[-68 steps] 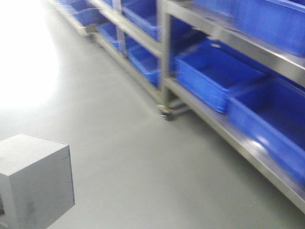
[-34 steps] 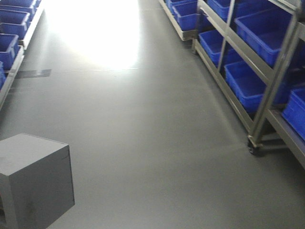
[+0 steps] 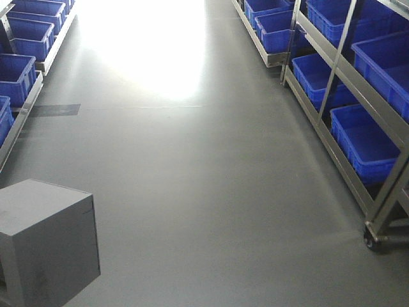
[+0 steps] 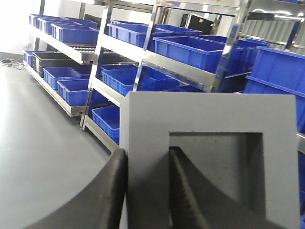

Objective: Sort gray base to blue bin
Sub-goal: 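Drive the base down the aisle holding the gray block in the left gripper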

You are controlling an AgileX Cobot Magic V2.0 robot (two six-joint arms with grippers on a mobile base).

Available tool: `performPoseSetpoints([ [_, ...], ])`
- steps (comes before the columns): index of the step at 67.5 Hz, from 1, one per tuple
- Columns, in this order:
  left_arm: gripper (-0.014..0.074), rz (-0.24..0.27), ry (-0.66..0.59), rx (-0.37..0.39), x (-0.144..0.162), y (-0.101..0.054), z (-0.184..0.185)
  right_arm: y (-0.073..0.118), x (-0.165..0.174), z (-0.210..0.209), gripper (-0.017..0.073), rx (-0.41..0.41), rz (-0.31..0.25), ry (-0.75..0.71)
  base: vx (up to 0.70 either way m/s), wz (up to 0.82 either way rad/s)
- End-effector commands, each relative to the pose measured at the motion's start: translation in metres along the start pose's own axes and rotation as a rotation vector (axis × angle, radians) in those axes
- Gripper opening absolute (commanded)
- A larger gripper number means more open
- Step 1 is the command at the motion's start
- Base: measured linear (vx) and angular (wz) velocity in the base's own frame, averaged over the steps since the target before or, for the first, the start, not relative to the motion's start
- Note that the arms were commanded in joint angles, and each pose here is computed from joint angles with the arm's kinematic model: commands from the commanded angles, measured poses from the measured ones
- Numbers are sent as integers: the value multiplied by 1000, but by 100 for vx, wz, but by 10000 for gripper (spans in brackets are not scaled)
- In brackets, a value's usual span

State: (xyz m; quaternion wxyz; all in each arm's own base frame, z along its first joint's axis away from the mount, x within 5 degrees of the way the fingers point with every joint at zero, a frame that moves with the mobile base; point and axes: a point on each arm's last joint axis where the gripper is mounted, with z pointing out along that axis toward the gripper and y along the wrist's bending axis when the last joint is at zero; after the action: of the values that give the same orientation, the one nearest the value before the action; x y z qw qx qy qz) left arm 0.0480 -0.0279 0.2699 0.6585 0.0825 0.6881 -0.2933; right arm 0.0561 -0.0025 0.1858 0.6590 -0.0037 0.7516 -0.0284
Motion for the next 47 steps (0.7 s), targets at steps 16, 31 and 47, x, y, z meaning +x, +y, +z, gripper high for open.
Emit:
performPoseSetpoints([
  [16,-7,-7,-114,49,-18,-7,-1,0,-5,-1,-5,1,-17,-80,50,4],
  [31,-7,-7,-114,49,-18,-7,-1,0,-5,-1,-5,1,-17,-80,53,11],
  [47,-7,-7,-114,49,-18,-7,-1,0,-5,-1,-5,1,-17,-81,55,12],
])
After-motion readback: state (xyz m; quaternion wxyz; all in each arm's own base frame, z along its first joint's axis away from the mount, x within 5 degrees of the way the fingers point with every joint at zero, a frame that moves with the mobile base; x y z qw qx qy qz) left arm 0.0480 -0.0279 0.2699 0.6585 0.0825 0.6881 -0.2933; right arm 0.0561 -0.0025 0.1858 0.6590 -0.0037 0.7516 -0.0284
